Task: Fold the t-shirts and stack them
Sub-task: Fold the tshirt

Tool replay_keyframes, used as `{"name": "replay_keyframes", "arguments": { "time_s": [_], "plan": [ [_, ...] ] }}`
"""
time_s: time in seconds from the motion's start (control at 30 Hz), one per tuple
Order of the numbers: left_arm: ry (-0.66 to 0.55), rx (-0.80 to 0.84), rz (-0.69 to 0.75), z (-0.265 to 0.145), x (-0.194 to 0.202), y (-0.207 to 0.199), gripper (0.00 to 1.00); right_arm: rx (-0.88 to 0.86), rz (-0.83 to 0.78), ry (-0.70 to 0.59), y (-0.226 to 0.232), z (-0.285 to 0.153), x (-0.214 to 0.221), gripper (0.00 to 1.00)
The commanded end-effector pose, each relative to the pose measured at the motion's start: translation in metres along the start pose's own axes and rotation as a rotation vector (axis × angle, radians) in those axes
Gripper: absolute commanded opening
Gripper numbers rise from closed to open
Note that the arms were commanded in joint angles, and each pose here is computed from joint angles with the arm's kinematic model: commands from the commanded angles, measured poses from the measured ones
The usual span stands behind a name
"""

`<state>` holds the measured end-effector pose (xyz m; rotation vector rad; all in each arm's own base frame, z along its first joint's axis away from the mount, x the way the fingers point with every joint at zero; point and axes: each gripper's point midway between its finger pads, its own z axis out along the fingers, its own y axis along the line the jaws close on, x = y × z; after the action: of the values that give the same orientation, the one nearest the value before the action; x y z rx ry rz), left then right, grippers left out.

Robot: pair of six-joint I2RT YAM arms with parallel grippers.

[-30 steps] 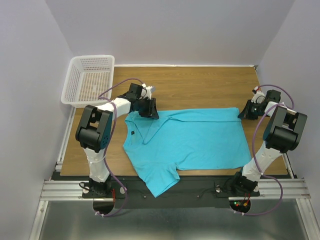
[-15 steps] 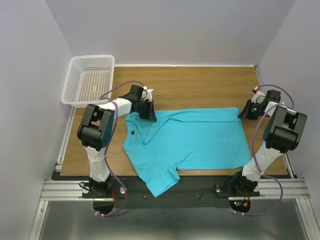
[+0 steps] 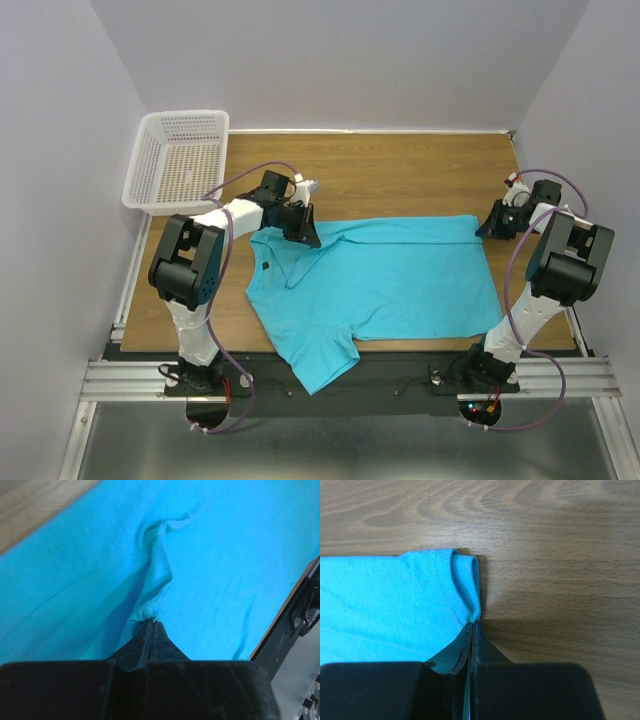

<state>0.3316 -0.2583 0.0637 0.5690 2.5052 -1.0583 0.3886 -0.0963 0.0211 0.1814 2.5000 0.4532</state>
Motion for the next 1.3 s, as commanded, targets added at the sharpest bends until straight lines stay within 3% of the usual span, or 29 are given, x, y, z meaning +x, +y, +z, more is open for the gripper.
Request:
{"name": "replay_keyframes", "arguments": {
  "time_s": [0.0,0.83,0.9,0.93,0.97,1.1,1.27],
  "plan": [
    [0.019,0.085,0.045,-0.002,0.010,-0.026,0.00,0.001,0.035,0.102,0.003,0.009,0.027,0.00],
    [0.092,0.128,0.004,0.026,0.043,-0.080,0.00,-0.004,0.035,0.098,0.004,0.009,0.026,0.01],
    [0.094,0.099,-0.003,0.028,0.045,-0.075,0.13,-0.006,0.035,0.097,0.004,0.008,0.026,0.01],
    [0.084,0.054,-0.010,0.028,0.044,-0.068,0.38,-0.007,0.035,0.097,0.004,0.008,0.025,0.01],
    [0.077,0.024,-0.015,0.028,0.043,-0.064,0.46,-0.007,0.035,0.097,0.004,0.008,0.025,0.01],
    [-0.001,-0.065,0.005,0.017,0.023,-0.058,0.55,-0.007,0.032,0.094,0.004,0.008,0.025,0.01],
    [-0.085,-0.114,0.058,-0.007,-0.001,-0.068,0.58,-0.010,0.033,0.093,0.005,0.007,0.025,0.01]
  ]
}}
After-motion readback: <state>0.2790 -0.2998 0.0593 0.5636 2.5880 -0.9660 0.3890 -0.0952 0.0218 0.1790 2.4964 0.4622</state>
